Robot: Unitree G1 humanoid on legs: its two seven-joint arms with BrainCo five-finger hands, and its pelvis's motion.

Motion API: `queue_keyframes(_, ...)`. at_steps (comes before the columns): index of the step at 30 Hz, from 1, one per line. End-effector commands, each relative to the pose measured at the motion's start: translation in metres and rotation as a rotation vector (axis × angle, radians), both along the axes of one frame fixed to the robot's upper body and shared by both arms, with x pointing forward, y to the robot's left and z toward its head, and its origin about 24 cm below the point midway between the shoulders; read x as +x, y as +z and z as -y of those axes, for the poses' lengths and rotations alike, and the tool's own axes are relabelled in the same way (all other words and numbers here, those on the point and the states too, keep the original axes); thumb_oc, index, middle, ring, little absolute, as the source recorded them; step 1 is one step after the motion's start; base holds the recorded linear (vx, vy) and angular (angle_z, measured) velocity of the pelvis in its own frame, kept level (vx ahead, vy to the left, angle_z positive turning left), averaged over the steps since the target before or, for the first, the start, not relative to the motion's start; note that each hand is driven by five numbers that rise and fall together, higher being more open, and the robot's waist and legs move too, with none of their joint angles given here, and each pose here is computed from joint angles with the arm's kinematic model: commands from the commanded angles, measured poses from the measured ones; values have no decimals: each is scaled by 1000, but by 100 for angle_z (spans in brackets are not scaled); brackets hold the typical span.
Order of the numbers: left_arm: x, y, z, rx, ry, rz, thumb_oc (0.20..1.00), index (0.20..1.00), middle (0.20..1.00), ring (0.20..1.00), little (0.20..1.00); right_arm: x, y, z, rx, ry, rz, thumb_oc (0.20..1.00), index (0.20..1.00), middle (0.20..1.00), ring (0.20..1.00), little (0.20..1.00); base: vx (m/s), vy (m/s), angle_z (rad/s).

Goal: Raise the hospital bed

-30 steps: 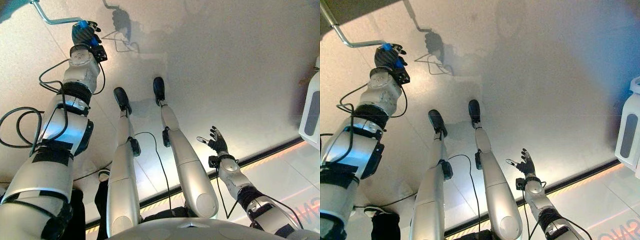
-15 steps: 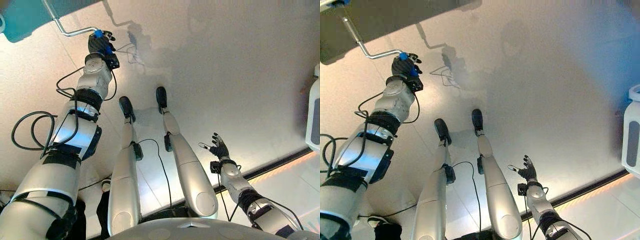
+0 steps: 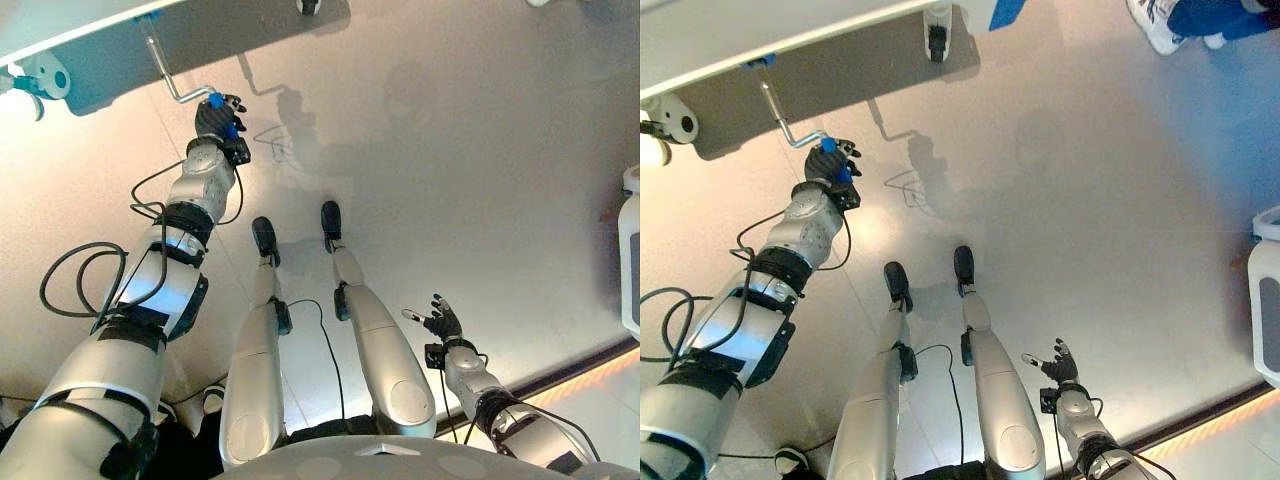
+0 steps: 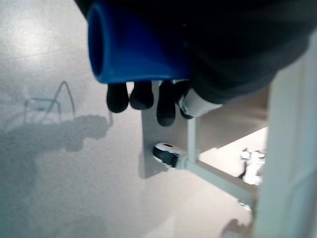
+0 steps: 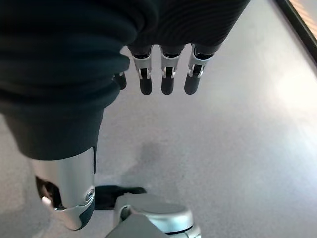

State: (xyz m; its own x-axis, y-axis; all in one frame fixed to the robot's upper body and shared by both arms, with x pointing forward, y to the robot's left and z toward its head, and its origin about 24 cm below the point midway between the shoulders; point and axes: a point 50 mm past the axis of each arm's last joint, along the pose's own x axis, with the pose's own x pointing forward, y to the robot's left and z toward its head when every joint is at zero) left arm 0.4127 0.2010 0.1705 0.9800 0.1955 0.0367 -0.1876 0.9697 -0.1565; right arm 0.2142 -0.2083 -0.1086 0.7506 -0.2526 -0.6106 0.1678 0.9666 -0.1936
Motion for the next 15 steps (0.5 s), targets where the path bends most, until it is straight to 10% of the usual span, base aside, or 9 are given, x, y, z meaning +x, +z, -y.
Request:
queue_keyframes(1,1,44,33,1,-154,220,200,200,200,200,200,-21,-7,27,-37,-69,-74,1000,1000,1000,1000,1000,11,20,12)
queue_keyframes(15,-18,16,-14,-28,-83,205,200,200,200,200,200,-26,-10,33,-41,-100,-115,1000,1000,1000,1000,1000,15,16,8)
